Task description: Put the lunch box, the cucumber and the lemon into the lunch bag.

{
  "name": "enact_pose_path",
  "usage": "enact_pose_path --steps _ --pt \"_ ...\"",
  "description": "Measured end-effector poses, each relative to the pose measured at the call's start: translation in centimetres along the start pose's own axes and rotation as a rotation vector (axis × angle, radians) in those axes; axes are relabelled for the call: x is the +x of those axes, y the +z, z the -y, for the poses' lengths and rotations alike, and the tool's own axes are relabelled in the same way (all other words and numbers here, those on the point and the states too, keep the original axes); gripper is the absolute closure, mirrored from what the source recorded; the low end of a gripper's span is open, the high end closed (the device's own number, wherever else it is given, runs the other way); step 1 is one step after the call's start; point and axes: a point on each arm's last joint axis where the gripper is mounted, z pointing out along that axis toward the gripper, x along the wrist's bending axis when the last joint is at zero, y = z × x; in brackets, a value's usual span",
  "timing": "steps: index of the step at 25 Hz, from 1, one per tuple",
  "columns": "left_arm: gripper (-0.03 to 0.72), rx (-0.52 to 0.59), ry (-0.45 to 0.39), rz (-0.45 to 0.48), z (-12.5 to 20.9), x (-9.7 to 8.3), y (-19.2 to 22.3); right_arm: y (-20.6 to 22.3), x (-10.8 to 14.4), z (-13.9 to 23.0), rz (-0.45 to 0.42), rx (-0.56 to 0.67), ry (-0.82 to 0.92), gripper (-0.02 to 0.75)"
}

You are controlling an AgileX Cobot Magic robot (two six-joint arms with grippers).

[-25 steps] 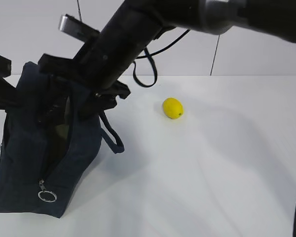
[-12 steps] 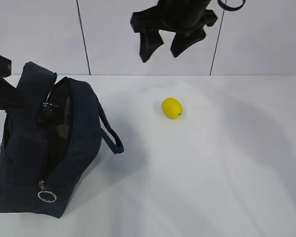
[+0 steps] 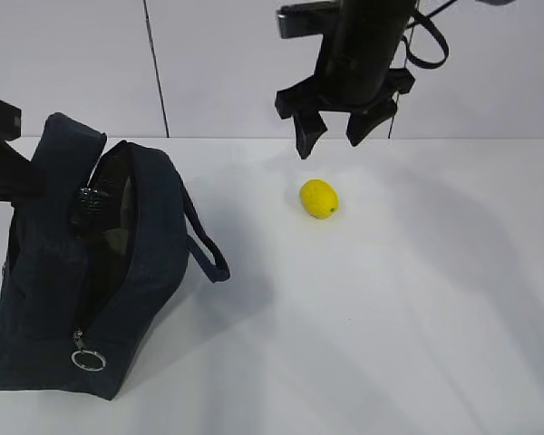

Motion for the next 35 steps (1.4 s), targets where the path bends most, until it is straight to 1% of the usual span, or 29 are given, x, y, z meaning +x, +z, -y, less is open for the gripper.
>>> enact_pose_path --steps 4,7,10,14,20,26,32,35 --pt "0.659 0.0 0.002 0.001 0.0 0.0 0.0 1.8 -2.0 0.0 -0.061 0.035 0.025 0.158" --pt "0.659 0.002 0.002 0.001 0.0 0.0 0.0 3.2 -2.9 0.0 -0.075 0.059 0.018 0.158" --pt "0.659 0.002 0.002 0.001 0.0 0.0 0.0 4.7 -3.0 0.1 -0.084 0.083 -0.016 0.158" --pt "0.659 0.004 0.003 0.002 0.0 0.0 0.0 6.4 -2.9 -0.1 -0.11 0.065 -0.085 0.158" --pt "0.659 0.004 0.005 0.002 0.0 0.0 0.0 8.5 -3.1 -0.6 -0.099 0.008 -0.151 0.158" --pt "0.659 0.004 0.005 0.002 0.0 0.0 0.0 11.6 -3.3 -0.5 -0.088 0.008 -0.169 0.158" --pt "0.659 0.004 0.006 0.002 0.0 0.0 0.0 12.0 -3.6 -1.1 -0.057 -0.063 -0.174 0.158" --pt "0.659 0.004 0.006 0.002 0.0 0.0 0.0 12.4 -3.6 -1.2 -0.053 -0.074 -0.175 0.158"
